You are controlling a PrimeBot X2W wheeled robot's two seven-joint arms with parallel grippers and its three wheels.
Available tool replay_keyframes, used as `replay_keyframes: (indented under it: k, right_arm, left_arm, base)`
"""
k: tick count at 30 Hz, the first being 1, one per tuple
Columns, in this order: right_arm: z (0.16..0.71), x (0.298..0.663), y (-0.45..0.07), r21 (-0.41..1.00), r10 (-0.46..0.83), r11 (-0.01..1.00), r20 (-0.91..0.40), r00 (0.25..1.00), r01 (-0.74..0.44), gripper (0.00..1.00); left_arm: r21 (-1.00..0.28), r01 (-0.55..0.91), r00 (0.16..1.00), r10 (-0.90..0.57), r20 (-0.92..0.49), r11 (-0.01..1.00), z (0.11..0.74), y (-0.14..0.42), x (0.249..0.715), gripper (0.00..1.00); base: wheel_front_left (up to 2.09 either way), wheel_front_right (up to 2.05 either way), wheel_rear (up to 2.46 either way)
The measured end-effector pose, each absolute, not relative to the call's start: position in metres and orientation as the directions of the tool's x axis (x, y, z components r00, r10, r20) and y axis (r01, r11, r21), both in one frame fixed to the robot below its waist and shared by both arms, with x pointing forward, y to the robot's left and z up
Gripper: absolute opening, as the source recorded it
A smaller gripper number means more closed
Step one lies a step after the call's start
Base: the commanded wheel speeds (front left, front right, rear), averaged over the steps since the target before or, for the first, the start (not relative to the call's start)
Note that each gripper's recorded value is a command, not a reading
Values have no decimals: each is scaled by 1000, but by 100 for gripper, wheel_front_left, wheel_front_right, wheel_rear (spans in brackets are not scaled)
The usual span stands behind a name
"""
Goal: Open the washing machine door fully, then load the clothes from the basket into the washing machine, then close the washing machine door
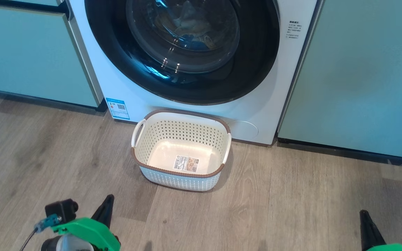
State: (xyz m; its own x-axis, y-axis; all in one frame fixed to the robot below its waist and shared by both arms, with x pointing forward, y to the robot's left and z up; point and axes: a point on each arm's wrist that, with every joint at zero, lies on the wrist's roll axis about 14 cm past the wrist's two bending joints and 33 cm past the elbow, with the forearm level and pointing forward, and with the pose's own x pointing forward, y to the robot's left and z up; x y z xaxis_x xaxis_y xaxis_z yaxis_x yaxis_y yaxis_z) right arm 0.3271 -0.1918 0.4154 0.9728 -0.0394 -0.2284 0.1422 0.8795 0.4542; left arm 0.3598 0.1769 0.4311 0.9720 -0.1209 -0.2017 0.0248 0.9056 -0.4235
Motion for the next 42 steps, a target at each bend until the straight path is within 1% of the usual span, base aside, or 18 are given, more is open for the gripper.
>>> replay_keyframes:
  k: [22,42]
  right_arm:
    - [424,337,-198,630,-64,752,-226,972,196,0]
    - [430,343,-201,777,-67,589,-226,972,221,0]
  left_arm:
    - [-610,-55,976,-85,-199,791,438,179,364,0]
    - [-768,-112,981,-55,-188,631,446,183,369,0]
  base:
    - [0,0,0]
    - [0,0,0]
